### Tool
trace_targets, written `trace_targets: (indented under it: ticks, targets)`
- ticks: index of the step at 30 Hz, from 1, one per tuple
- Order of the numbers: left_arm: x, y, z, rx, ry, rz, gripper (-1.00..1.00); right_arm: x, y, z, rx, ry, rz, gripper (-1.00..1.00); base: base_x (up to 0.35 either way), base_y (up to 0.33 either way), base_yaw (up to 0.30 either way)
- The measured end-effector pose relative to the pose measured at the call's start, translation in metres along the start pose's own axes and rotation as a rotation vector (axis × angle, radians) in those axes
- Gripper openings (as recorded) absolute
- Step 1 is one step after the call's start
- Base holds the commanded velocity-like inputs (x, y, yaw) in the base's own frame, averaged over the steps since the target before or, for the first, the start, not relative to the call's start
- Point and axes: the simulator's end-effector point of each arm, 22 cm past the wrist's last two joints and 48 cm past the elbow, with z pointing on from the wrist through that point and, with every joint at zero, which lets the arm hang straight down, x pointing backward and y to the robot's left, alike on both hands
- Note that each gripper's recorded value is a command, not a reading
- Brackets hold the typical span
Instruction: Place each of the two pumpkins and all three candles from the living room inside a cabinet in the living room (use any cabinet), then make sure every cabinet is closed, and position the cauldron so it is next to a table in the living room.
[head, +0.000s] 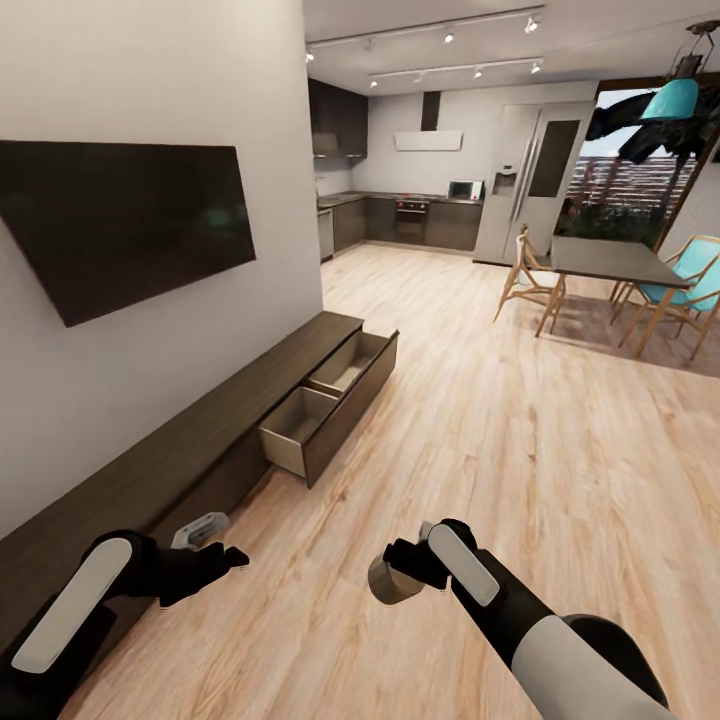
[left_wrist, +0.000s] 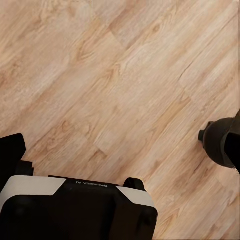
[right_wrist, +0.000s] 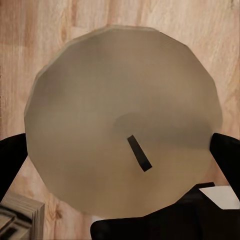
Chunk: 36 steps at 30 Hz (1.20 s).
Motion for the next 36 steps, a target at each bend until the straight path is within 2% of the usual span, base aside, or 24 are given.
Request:
trace_targets:
  ticks: [13, 22, 29, 36]
  targets:
    - [-0.0001, 0.0000, -0.0001, 0.000, 0.000, 0.000, 1.00, 0.0002, 0.0001, 0.0001, -0.001, 0.000, 0.000, -1.00, 0.330, 0.000, -0.064]
    - [0.0001, -0.0004, 0.0001, 0.001, 0.000, 0.000, 1.00, 0.0001, 0.0000, 0.0001, -0.001, 0.000, 0.000, -1.00, 0.330, 0.000, -0.238]
    - [0.0000, 0.0001, 0.0000, 0.000, 0.000, 0.000, 1.00, 0.0001, 0.0002, 0.0001, -0.001, 0.000, 0.000, -1.00, 0.330, 0.000, -0.069]
    - [-0.0002, 0.0003, 0.0000, -0.001, 0.000, 0.000, 1.00, 0.0004, -0.0001, 0.0002, -0.001, 0.001, 0.001, -1.00, 0.330, 0.000, -0.231]
